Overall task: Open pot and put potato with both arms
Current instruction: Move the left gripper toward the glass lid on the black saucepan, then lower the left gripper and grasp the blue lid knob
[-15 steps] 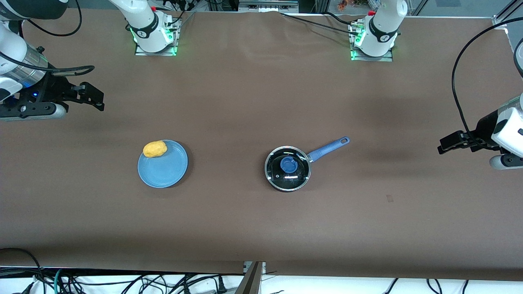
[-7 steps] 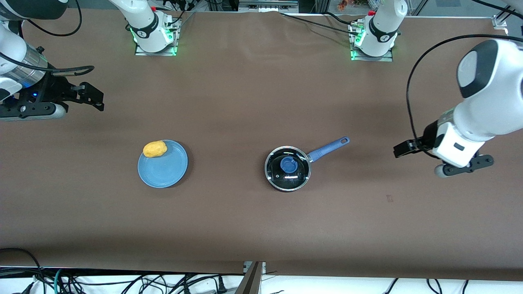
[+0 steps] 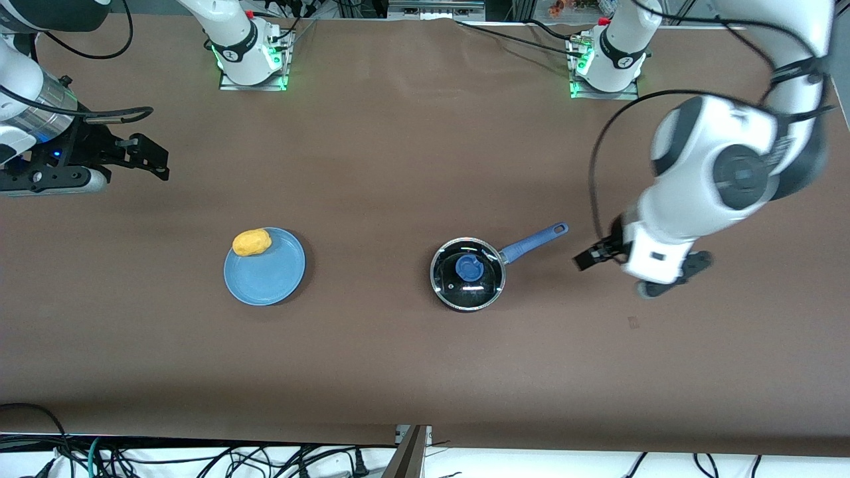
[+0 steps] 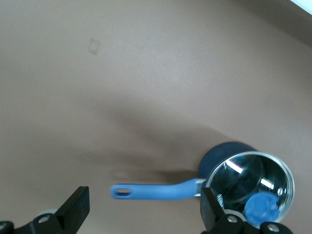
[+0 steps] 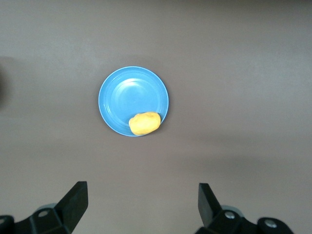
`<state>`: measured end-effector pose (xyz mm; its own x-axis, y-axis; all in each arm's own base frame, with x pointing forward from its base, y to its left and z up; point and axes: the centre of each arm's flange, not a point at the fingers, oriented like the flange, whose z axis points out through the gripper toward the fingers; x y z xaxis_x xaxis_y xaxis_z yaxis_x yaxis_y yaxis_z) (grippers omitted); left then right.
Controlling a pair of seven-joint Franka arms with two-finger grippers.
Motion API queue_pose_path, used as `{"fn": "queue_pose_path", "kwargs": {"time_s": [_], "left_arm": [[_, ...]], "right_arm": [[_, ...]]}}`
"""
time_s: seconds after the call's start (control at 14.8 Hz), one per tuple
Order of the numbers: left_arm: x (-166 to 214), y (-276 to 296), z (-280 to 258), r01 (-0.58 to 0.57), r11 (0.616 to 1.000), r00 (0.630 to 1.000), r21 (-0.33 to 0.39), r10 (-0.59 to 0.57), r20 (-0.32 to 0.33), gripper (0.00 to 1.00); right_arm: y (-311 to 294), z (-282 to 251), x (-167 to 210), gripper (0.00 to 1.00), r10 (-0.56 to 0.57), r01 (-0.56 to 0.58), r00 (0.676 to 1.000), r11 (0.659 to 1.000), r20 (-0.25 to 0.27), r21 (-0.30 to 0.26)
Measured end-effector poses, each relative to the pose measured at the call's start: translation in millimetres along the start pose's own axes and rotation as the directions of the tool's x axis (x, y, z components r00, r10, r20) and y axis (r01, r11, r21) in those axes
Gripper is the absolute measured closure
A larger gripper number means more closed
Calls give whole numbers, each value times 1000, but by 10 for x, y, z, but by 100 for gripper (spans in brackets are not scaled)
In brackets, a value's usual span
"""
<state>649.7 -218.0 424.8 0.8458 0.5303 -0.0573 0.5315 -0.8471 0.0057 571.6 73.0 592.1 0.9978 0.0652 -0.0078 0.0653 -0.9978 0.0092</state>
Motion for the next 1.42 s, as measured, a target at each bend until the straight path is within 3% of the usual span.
{"fn": "queue_pose_path", "kwargs": {"time_s": [0.27, 0.47, 0.74, 1.42], "left_arm": [[-467, 691, 642, 156, 988, 986, -13, -156, -51, 0], [-454, 885, 813, 245, 969, 968, -30, -246, -44, 0], [-417, 1106, 929, 370, 922, 926, -116, -376, -35, 0], [-1165, 1551, 1301, 415, 905, 906, -89, -420, -46, 0]], "right_arm": [[0, 0, 0, 0, 0, 0, 1000, 1000, 0, 0], [37, 7, 3, 0, 7, -7, 1000, 1000, 2, 0], [85, 28, 12, 0, 15, -15, 1000, 1000, 7, -1], [69, 27, 11, 0, 12, -12, 1000, 1000, 7, -1]]}}
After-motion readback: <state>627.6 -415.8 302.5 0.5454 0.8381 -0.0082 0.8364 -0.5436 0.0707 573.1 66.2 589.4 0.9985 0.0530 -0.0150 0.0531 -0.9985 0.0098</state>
